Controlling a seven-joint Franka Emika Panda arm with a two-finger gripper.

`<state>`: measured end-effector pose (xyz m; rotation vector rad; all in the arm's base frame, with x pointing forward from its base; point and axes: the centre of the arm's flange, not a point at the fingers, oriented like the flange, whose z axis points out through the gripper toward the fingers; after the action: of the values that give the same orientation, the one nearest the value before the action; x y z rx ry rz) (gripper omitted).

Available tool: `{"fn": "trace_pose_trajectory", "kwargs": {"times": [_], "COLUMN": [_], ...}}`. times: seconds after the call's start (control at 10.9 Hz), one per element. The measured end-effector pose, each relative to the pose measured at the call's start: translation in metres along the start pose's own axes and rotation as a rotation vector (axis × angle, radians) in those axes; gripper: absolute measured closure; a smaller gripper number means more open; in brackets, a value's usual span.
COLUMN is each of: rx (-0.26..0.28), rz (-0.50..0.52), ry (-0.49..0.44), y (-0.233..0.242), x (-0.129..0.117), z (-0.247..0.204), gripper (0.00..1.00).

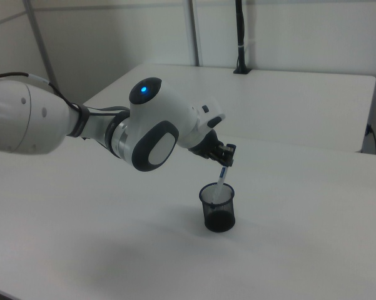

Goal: Insert the marker

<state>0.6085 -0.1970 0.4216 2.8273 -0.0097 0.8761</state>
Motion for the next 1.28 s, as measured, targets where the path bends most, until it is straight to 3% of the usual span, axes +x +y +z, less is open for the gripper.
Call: {"fn": "trace_pose_trajectory", "kwargs": {"times": [0.18,0.55,0.73,0.83,1.1,1.28], "rx": [-0.001,-0.004,-0.007,0.005,0.082,0.116], "rz": [0.000,0.058,0.092,0.098,0.150,0.171], "ry": [0.001,0.030,0.046,0.008,-0.227,-0.356], "y": [0.000,0.005,0.009,0.011,-0.003,-0.032], "x": [0.000,0.009,0.025,0.038,0.078,0.081], "z": [0.000,-0.011,-0.031,-0.047,-0.122,-0.161], "gripper": [0.60,0.01,0.00,0.00,0.00,0.00]}}
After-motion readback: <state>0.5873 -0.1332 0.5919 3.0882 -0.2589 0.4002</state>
